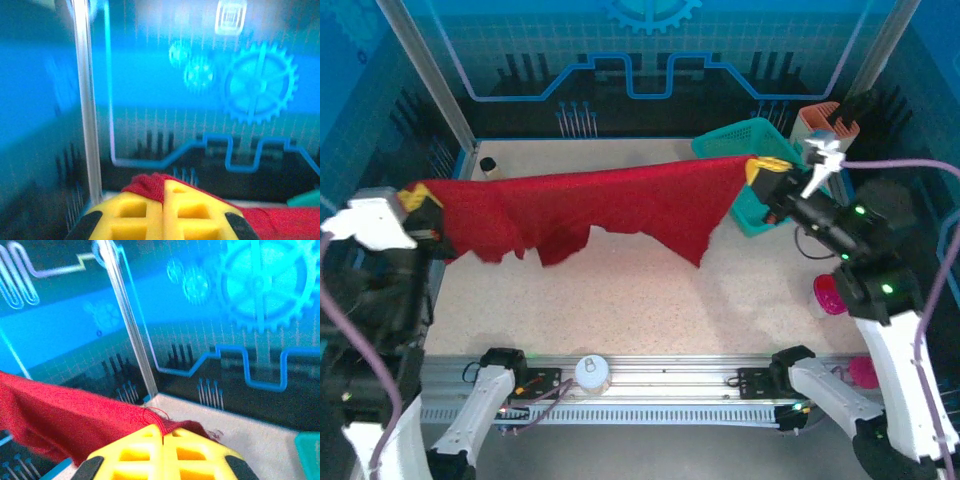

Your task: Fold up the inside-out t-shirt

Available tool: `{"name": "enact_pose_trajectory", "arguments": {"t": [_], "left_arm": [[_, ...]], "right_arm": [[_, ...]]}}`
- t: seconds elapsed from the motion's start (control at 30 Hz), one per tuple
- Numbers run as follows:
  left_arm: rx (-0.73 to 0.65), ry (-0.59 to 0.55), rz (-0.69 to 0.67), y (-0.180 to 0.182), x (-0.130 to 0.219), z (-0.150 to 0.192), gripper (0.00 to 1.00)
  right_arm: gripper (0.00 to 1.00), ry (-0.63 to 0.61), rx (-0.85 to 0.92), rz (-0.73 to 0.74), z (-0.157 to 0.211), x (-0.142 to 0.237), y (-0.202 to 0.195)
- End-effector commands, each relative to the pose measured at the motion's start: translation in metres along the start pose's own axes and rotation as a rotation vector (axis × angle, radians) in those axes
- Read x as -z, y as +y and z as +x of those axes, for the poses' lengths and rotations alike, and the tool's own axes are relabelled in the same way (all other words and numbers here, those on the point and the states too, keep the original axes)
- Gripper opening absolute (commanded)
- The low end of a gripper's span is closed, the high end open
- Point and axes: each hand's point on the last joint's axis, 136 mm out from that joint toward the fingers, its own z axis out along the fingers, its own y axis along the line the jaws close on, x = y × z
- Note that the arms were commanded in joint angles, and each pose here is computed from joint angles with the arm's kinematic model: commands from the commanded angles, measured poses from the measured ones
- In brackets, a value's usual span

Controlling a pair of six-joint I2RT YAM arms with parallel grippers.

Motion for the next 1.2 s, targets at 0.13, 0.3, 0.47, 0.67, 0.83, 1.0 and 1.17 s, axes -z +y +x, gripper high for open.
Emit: {"name": "enact_pose_trajectory", "arguments": {"t": [0.13,0.3,0.47,0.67,0.83,1.0,1.17], "left_arm": [[-0.260,-0.191,0.082,-0.013,0.039,-0.074,0.00],[-0.280,-0.088,0.211,-0.036,0.009,-0.043,0.00],[-0.287,0.134,0.321,-0.060,-0.058,0.029,0.00],[-0.248,0.241,0.365,-0.072,-0.126,0.066,0.00],[-0.066,0.309,0.242,-0.039,-0.171,0.049,0.00],[-0.003,0.224,0.224,-0.028,-0.205,-0.001,0.00],[-0.149,0.080,0.183,-0.022,-0.199,-0.041,0.00]], "right_arm": [[0.00,-0.050,0.101,0.050,-0.044,0.065,0.031],[0.00,-0.021,0.072,0.102,-0.038,0.042,0.011],[0.00,0.062,0.059,0.140,-0.008,-0.014,-0.025],[0.00,0.129,0.064,0.233,0.016,-0.071,-0.073],[0.00,0.096,0.075,0.193,0.002,-0.116,-0.091],[0.00,-0.001,0.016,0.087,-0.050,-0.162,-0.103],[0.00,-0.028,0.030,0.066,-0.083,-0.144,-0.082]]}}
